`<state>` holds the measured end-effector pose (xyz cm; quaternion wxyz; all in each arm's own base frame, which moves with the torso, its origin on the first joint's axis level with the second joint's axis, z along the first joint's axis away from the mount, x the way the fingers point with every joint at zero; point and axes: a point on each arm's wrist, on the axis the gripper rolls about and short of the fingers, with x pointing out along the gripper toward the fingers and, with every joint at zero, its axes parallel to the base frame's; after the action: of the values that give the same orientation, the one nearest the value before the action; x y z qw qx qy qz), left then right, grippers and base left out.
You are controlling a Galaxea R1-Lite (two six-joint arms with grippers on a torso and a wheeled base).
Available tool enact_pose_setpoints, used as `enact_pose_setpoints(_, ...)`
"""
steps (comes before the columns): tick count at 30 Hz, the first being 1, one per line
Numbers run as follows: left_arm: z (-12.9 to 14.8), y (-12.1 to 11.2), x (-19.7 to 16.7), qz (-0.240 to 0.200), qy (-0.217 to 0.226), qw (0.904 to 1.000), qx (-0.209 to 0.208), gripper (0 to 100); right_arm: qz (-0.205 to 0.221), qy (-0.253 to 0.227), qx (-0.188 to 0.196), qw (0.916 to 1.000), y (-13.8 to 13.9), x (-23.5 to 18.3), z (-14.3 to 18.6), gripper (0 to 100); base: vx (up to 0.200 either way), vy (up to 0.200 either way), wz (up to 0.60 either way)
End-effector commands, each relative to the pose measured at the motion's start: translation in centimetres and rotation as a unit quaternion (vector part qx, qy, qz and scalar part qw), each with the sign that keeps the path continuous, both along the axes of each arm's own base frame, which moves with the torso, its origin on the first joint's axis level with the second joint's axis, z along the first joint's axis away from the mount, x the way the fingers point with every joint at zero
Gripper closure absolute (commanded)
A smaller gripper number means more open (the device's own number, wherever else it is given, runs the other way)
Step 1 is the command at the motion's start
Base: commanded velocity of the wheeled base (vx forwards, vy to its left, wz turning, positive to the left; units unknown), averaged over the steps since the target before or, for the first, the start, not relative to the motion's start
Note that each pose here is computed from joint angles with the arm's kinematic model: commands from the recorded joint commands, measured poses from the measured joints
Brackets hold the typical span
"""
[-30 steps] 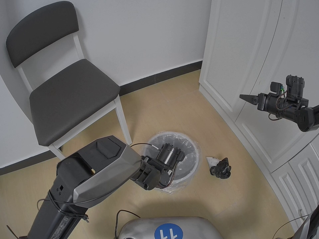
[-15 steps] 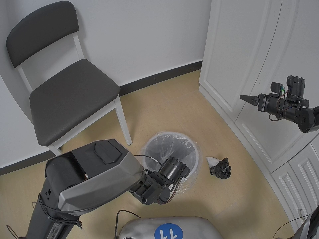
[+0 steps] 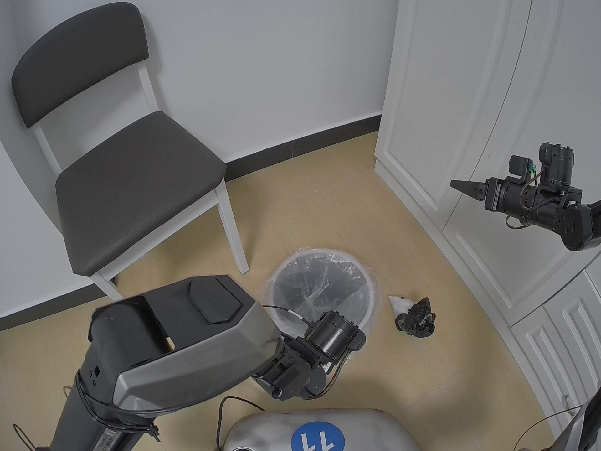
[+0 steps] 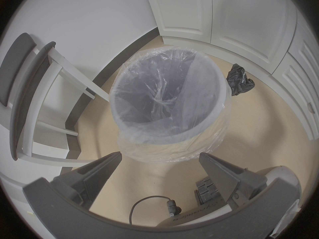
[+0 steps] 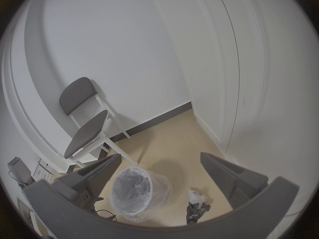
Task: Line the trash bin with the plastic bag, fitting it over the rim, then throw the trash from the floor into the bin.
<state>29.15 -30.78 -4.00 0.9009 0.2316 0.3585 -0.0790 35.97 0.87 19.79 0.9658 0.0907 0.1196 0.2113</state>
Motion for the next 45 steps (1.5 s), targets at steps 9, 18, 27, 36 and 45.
enact_pose_setpoints(9, -1.6, 0.1, 0.9, 0.007, -0.002, 1.0000, -0.004, 0, 0.003, 0.002, -0.013, 0.9999, 0.0, 0.2, -0.6, 0, 0.000, 0.000, 0.00)
enact_pose_setpoints(18, 3.1, -1.7, -3.8, -0.050, -0.046, 0.9965, -0.049, 0, -0.006, -0.007, -0.013, 0.9999, -0.7, 0.2, 0.1, 0, 0.000, 0.000, 0.00)
enact_pose_setpoints(27, 2.5, -2.0, 3.3, 0.001, -0.087, 0.9936, -0.073, 0, -0.008, -0.007, -0.013, 0.9999, -0.7, 0.2, 0.1, 0, 0.000, 0.000, 0.00)
enact_pose_setpoints(36, -1.1, -3.1, 9.4, 0.036, -0.090, 0.9947, -0.033, 0, -0.016, -0.006, -0.014, 0.9998, -1.1, 0.3, 0.0, 0, 0.000, 0.000, 0.00)
enact_pose_setpoints(45, -1.0, -2.2, 11.9, 0.065, -0.075, 0.9951, 0.002, 0, -0.024, -0.008, -0.014, 0.9996, -1.8, 0.2, 0.1, 0, 0.000, 0.000, 0.00)
